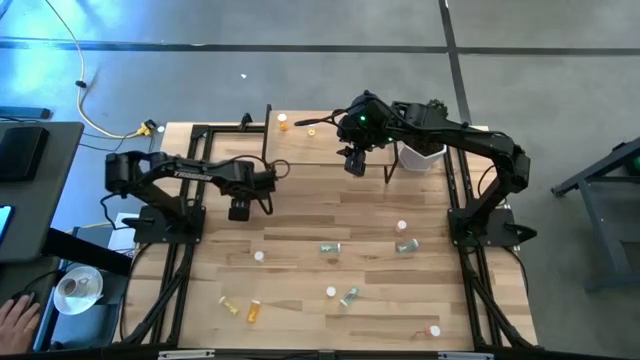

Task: Pick and place medicine bottles onto shelf by color
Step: Put the top left pink pill bottle on the shelf

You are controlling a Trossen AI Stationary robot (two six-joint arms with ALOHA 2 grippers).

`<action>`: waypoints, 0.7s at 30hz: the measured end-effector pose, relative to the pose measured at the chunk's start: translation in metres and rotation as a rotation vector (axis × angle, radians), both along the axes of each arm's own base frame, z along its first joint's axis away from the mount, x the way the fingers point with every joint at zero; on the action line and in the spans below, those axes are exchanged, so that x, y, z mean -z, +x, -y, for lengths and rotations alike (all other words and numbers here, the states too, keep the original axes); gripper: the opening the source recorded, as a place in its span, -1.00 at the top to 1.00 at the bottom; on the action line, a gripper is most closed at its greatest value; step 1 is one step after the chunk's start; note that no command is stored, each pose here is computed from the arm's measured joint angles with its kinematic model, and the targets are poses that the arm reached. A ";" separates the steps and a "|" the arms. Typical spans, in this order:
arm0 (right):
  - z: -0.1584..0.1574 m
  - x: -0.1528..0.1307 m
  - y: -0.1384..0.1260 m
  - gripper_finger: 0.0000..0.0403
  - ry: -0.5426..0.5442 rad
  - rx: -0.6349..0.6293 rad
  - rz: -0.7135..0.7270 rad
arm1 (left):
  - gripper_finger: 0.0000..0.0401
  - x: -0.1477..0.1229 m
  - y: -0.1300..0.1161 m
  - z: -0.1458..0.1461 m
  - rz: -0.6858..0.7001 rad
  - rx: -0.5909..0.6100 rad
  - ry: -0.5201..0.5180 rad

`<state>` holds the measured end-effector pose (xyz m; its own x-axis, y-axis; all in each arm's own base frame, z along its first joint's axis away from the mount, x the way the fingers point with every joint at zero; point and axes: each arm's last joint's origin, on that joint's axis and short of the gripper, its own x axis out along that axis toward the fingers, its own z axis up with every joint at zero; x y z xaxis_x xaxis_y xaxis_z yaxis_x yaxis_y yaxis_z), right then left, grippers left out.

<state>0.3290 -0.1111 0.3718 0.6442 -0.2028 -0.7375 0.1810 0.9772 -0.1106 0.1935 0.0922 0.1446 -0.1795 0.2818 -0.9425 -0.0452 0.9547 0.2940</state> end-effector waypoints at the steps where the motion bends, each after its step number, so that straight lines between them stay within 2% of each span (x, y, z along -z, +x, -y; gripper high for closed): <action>1: 0.000 0.000 0.000 0.20 0.000 0.000 0.000 | 0.14 0.002 0.000 0.000 -0.012 0.000 0.003; 7: 0.000 0.000 0.000 0.20 0.000 0.000 0.000 | 0.14 0.012 0.002 -0.001 -0.050 -0.009 -0.006; 15: 0.000 0.000 0.000 0.20 0.000 0.000 0.000 | 0.14 0.012 0.004 -0.002 -0.035 -0.010 -0.002; 21: 0.000 0.000 0.000 0.20 0.000 0.000 0.000 | 0.29 0.015 0.003 -0.001 -0.020 -0.011 -0.022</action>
<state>0.3291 -0.1109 0.3718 0.6442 -0.2025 -0.7375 0.1811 0.9773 -0.1102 0.1964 0.0931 0.1294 -0.2009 0.2585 -0.9449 -0.0500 0.9606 0.2735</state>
